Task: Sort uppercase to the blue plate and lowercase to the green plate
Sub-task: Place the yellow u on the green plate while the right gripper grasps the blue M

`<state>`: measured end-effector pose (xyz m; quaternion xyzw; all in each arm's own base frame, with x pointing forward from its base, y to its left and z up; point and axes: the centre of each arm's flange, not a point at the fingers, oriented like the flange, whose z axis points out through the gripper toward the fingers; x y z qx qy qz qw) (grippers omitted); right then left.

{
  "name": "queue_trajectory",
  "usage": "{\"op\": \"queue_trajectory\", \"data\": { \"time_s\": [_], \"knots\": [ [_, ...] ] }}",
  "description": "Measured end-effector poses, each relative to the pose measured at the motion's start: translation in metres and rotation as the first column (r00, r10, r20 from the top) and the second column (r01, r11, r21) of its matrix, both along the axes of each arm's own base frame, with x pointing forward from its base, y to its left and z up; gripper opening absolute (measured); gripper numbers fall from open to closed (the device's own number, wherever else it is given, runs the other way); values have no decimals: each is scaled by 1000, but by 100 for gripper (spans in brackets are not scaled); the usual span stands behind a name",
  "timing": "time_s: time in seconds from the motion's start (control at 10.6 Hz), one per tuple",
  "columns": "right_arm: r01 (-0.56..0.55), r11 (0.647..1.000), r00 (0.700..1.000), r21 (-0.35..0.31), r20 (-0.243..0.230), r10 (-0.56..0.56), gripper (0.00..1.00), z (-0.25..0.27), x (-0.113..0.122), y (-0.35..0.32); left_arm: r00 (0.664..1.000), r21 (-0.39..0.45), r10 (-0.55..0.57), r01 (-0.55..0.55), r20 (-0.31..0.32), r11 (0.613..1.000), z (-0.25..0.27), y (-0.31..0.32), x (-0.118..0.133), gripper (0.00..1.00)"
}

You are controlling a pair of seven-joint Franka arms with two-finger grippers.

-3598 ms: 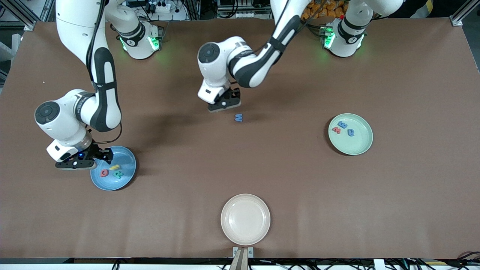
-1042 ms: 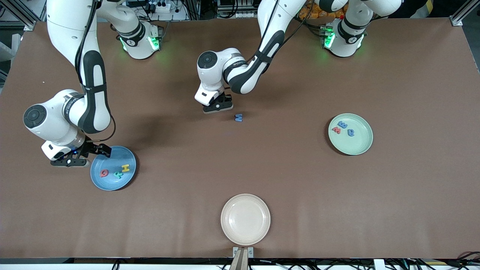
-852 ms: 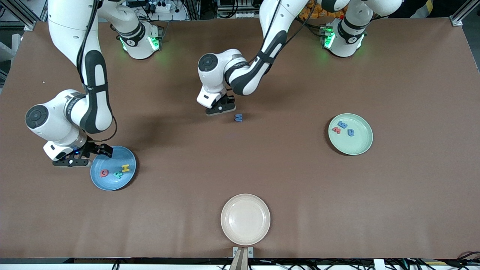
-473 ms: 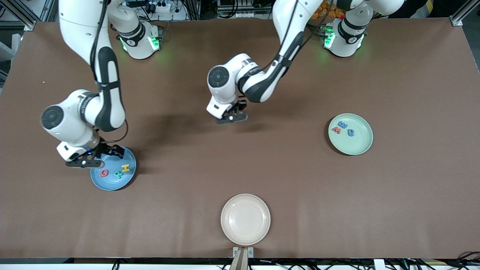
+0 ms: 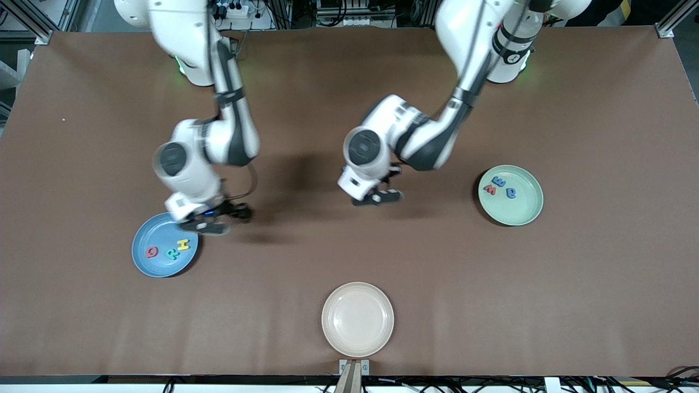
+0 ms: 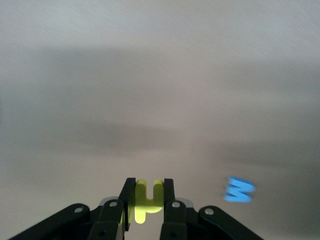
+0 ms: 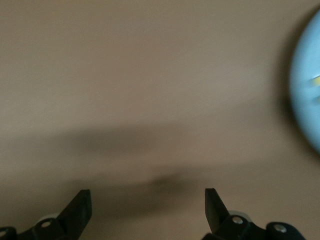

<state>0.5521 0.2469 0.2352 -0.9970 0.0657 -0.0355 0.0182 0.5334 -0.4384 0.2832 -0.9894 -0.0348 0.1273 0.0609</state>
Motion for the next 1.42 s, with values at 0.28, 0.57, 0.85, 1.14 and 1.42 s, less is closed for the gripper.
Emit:
{"op": "queue_trajectory", "data": {
  "time_s": [0.28, 0.57, 0.85, 1.14, 1.42],
  "knots": [
    [19, 999, 999, 44, -42, -17, 100, -22, -34, 107, 999, -57, -33, 31, -31, 998, 27, 112, 63, 26],
    [42, 998, 996, 45, -84, -38, 100, -37, -73, 185, 995, -74, -89, 85, -52, 994, 40, 223, 84, 26],
    [68, 998, 992, 2, -111, -67, 100, -33, -108, 239, 992, -87, -123, 122, -12, 989, 32, 293, 80, 26],
    [60, 998, 992, -1, -109, -59, 100, -32, -118, 250, 985, -114, -139, 150, 102, 982, 2, 351, 43, 26],
    [64, 998, 992, 0, -105, -64, 100, -31, -115, 248, 969, -116, -208, 224, 135, 968, -25, 421, -4, 26]
  ]
}}
